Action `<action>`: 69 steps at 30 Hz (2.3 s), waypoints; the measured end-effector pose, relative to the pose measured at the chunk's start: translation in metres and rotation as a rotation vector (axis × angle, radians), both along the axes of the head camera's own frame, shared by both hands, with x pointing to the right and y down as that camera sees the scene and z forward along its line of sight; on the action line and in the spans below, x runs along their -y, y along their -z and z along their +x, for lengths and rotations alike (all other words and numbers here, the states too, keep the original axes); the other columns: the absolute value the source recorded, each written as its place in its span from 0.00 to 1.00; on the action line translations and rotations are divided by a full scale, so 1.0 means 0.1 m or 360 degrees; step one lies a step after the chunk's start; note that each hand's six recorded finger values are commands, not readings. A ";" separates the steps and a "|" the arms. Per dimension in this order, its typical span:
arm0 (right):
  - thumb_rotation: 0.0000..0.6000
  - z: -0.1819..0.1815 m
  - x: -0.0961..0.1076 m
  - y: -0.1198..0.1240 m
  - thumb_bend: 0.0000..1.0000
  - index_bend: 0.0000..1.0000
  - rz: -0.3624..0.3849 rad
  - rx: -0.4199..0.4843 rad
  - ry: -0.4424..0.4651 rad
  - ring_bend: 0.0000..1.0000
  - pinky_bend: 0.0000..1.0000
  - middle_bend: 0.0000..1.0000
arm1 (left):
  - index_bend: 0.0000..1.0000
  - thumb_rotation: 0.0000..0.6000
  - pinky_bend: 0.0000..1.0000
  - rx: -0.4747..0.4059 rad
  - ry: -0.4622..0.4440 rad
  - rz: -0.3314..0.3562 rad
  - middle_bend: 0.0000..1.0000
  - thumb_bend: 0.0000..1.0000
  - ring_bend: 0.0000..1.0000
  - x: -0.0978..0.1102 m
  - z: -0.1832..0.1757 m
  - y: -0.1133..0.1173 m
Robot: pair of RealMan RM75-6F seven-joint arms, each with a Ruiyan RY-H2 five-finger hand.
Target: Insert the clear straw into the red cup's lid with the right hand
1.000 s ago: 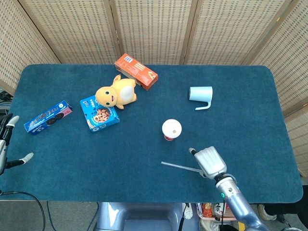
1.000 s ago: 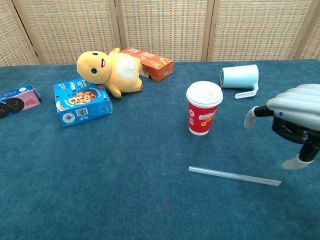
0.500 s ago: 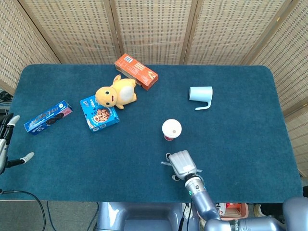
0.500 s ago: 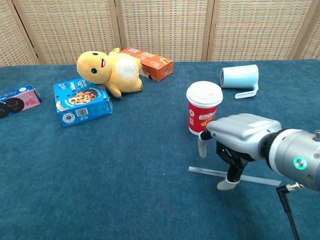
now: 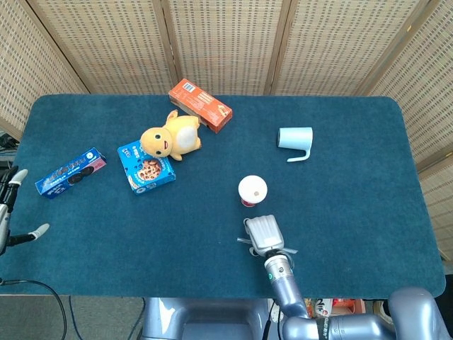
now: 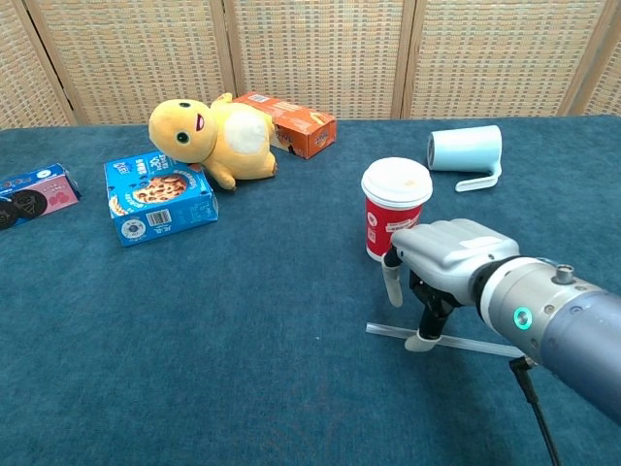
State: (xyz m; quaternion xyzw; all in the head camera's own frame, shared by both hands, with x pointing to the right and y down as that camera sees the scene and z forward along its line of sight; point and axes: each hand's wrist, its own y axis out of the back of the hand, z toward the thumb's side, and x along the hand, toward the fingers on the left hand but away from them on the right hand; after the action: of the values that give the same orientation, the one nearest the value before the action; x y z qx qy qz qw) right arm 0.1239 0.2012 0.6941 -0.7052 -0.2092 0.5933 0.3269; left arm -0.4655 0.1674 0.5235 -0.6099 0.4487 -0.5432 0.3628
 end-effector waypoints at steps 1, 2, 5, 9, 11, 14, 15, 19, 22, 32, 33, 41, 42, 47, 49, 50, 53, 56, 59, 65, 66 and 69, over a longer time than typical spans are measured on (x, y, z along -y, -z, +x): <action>1.00 -0.01 -0.01 -0.01 0.21 0.54 0.0000 0.0003 -0.0006 0.75 0.76 0.89 | 0.00 1.00 0.00 -0.0001 -0.0001 0.0000 0.00 0.00 0.00 0.00 0.00 0.00; 1.00 -0.02 -0.01 -0.02 0.22 0.54 0.0001 0.0005 -0.0011 0.75 0.76 0.89 | 0.00 1.00 0.00 0.0000 -0.0001 0.0001 0.00 0.00 0.00 0.00 0.00 0.00; 1.00 -0.04 -0.02 -0.04 0.25 0.55 0.0009 0.0011 -0.0025 0.75 0.76 0.89 | 0.00 1.00 0.00 -0.0002 0.0001 0.0003 0.00 0.00 0.00 0.00 0.00 0.00; 1.00 -0.05 -0.04 -0.07 0.32 0.55 0.0012 0.0012 -0.0034 0.75 0.76 0.89 | 0.00 1.00 0.00 -0.0007 0.0001 0.0004 0.00 0.00 0.00 0.00 0.00 0.01; 1.00 -0.04 -0.04 -0.09 0.33 0.55 0.0016 0.0000 -0.0033 0.75 0.76 0.89 | 0.00 1.00 0.00 -0.0008 0.0001 0.0006 0.00 0.00 0.00 0.00 0.00 0.01; 1.00 -0.03 -0.05 -0.10 0.33 0.55 0.0010 0.0001 -0.0040 0.75 0.76 0.89 | 0.00 1.00 0.00 -0.0010 0.0004 0.0008 0.00 0.00 0.00 0.00 -0.01 0.02; 1.00 -0.03 -0.05 -0.10 0.33 0.55 0.0007 0.0002 -0.0041 0.75 0.76 0.89 | 0.00 1.00 0.00 -0.0011 0.0004 0.0007 0.00 0.00 0.00 0.00 -0.01 0.02; 1.00 -0.03 -0.08 -0.10 0.34 0.55 -0.0007 0.0009 -0.0035 0.75 0.76 0.89 | 0.00 1.00 0.00 -0.0016 -0.0001 0.0002 0.00 0.00 0.00 0.00 0.00 0.01; 1.00 -0.04 -0.10 -0.11 0.34 0.55 -0.0014 0.0015 -0.0038 0.75 0.76 0.89 | 0.00 1.00 0.00 -0.0014 -0.0001 0.0005 0.00 0.00 0.00 0.00 0.00 0.01; 1.00 0.01 -0.09 -0.18 0.36 0.55 -0.0028 -0.0013 -0.0063 0.75 0.76 0.89 | 0.00 1.00 0.00 -0.0018 0.0006 0.0014 0.00 0.00 0.00 0.00 -0.02 0.02; 1.00 0.02 -0.09 -0.18 0.36 0.55 -0.0031 -0.0015 -0.0065 0.75 0.76 0.89 | 0.00 1.00 0.00 -0.0019 0.0006 0.0013 0.00 0.00 0.00 0.00 -0.02 0.02; 1.00 0.03 -0.14 -0.20 0.38 0.55 -0.0058 -0.0025 -0.0054 0.75 0.76 0.89 | 0.00 1.00 0.00 -0.0022 0.0007 0.0012 0.00 0.00 0.00 0.00 -0.02 0.02; 1.00 0.03 -0.14 -0.20 0.39 0.55 -0.0060 -0.0027 -0.0052 0.75 0.76 0.89 | 0.00 1.00 0.00 -0.0023 0.0008 0.0011 0.00 0.00 0.00 0.00 -0.02 0.02; 1.00 0.07 -0.17 -0.22 0.41 0.55 -0.0091 -0.0038 -0.0056 0.75 0.76 0.89 | 0.00 1.00 0.00 -0.0015 0.0008 0.0017 0.00 0.00 0.00 0.00 -0.02 0.02; 1.00 0.08 -0.19 -0.22 0.42 0.55 -0.0106 -0.0044 -0.0045 0.75 0.76 0.89 | 0.00 1.00 0.00 -0.0014 0.0009 0.0020 0.00 0.00 0.00 0.00 -0.02 0.02; 1.00 0.08 -0.20 -0.21 0.42 0.55 -0.0111 -0.0042 -0.0040 0.75 0.76 0.89 | 0.00 1.00 0.00 -0.0014 0.0009 0.0021 0.00 0.00 0.00 0.00 -0.02 0.02; 1.00 0.07 -0.23 -0.19 0.43 0.58 -0.0121 -0.0030 -0.0024 0.75 0.76 0.89 | 0.00 1.00 0.00 -0.0015 0.0009 0.0015 0.00 0.00 0.00 0.00 -0.02 0.02; 1.00 0.06 -0.25 -0.18 0.44 0.61 -0.0124 -0.0019 -0.0007 0.75 0.76 0.89 | 0.00 1.00 0.00 -0.0016 0.0008 0.0012 0.00 0.00 0.00 0.00 -0.01 0.01; 1.00 0.07 -0.27 -0.17 0.45 0.63 -0.0125 -0.0014 0.0006 0.75 0.76 0.89 | 0.00 1.00 0.00 -0.0016 0.0006 0.0014 0.00 0.00 0.00 0.00 -0.01 0.02; 1.00 0.08 -0.30 -0.14 0.47 0.69 -0.0125 0.0006 0.0033 0.75 0.76 0.90 | 0.00 1.00 0.00 -0.0018 0.0009 0.0015 0.00 0.00 0.00 0.00 -0.01 0.02; 1.00 0.08 -0.30 -0.13 0.47 0.70 -0.0120 0.0012 0.0040 0.75 0.76 0.90 | 0.00 1.00 0.00 -0.0019 0.0008 0.0016 0.00 0.00 0.00 0.00 -0.01 0.02; 1.00 0.07 -0.30 -0.08 0.47 0.71 -0.0093 0.0048 0.0071 0.75 0.76 0.90 | 0.00 1.00 0.00 -0.0020 0.0010 0.0014 0.00 0.00 0.00 0.00 -0.02 0.02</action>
State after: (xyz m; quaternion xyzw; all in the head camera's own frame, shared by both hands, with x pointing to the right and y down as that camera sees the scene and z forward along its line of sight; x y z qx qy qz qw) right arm 0.1311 0.2315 0.7018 -0.7279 -0.1809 0.5809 0.3161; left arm -0.4671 0.1676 0.5215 -0.6103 0.4553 -0.5384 0.3610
